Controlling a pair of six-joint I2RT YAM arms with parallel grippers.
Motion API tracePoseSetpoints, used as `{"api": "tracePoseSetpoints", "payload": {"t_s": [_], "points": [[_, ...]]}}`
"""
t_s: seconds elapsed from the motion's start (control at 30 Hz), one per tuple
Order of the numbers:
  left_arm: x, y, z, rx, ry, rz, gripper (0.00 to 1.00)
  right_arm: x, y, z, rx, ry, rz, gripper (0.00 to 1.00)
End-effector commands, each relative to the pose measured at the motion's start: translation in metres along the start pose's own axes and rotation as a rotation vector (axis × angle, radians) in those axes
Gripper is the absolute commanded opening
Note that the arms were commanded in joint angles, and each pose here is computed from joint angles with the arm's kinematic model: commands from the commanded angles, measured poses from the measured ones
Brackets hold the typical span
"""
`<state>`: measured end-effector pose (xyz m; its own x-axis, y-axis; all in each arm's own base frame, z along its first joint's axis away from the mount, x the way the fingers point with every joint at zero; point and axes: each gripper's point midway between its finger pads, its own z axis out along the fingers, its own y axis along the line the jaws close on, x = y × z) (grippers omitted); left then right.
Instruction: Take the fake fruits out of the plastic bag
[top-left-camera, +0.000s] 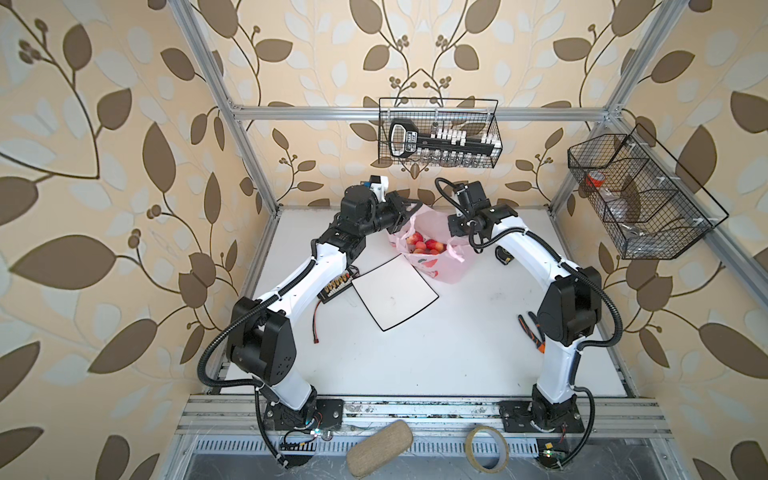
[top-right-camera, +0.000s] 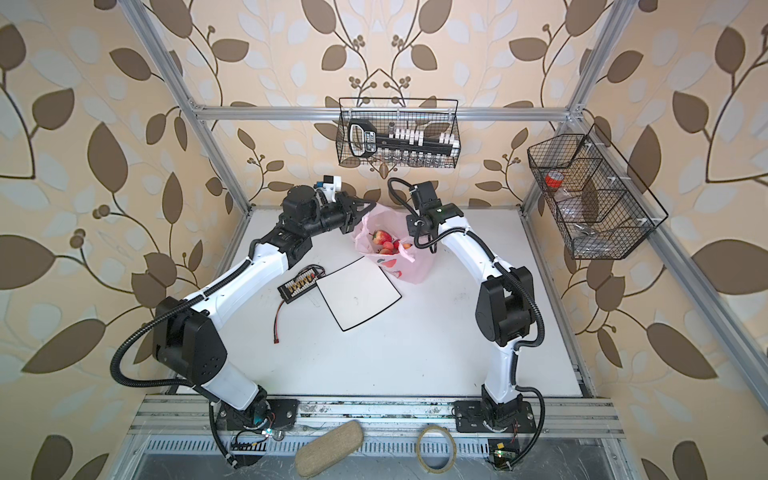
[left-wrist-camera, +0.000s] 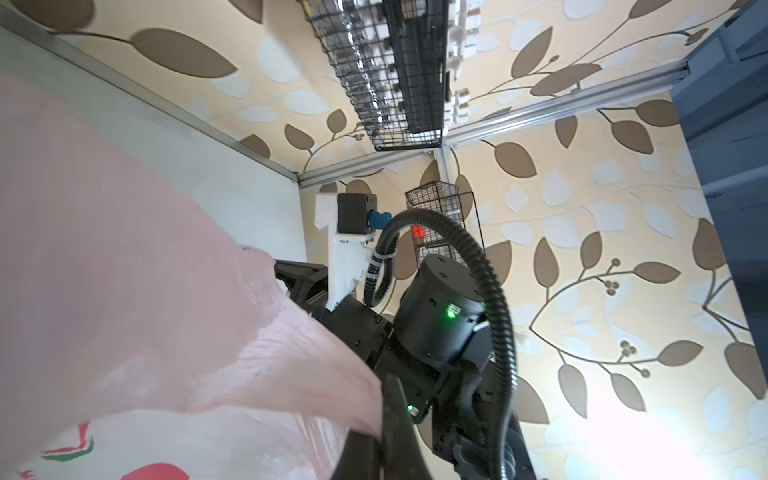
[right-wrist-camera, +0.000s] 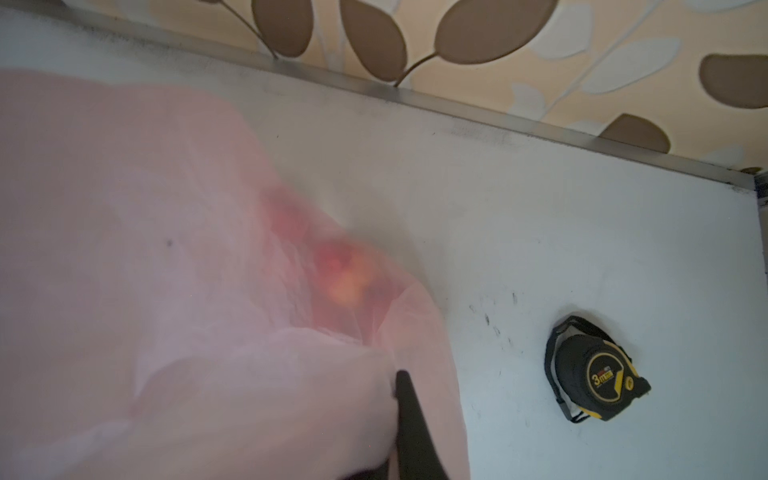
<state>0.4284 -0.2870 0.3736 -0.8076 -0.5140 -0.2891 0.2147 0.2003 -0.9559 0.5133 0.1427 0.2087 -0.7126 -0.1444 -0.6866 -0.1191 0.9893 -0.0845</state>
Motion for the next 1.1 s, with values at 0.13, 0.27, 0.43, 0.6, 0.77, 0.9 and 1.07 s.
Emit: {"api": "tracePoseSetpoints", "payload": {"t_s": [0.13,0.27,0.43,0.6,0.77,0.9,1.07], "points": [[-0.014,-0.053,0.018,0.167,0.043,0.07,0.0,-0.072,-0.034,-0.05,-0.028,-0.274,0.068,0.0],[-0.016,-0.048,0.027,0.177,0.054,0.055,0.0,-0.08,-0.034,-0.06,-0.057,-0.334,0.033,0.0],[-0.003,0.001,0.023,0.039,0.074,0.058,0.22,-0.045,-0.003,-0.054,-0.228,-0.264,-0.012,0.01],[0.0,0.031,0.005,-0.13,0.048,0.19,0.36,-0.01,-0.001,-0.049,-0.23,-0.203,-0.02,0.0],[-0.006,0.043,-0.02,-0.32,0.034,0.437,0.5,-0.006,-0.005,-0.054,-0.218,-0.203,-0.013,0.0],[-0.005,0.046,-0.033,-0.404,0.072,0.607,0.59,-0.008,-0.001,-0.053,-0.238,-0.201,0.001,0.0],[0.0,0.027,-0.045,-0.411,0.093,0.807,0.72,-0.012,0.002,-0.052,-0.253,-0.203,0.019,0.0]]}}
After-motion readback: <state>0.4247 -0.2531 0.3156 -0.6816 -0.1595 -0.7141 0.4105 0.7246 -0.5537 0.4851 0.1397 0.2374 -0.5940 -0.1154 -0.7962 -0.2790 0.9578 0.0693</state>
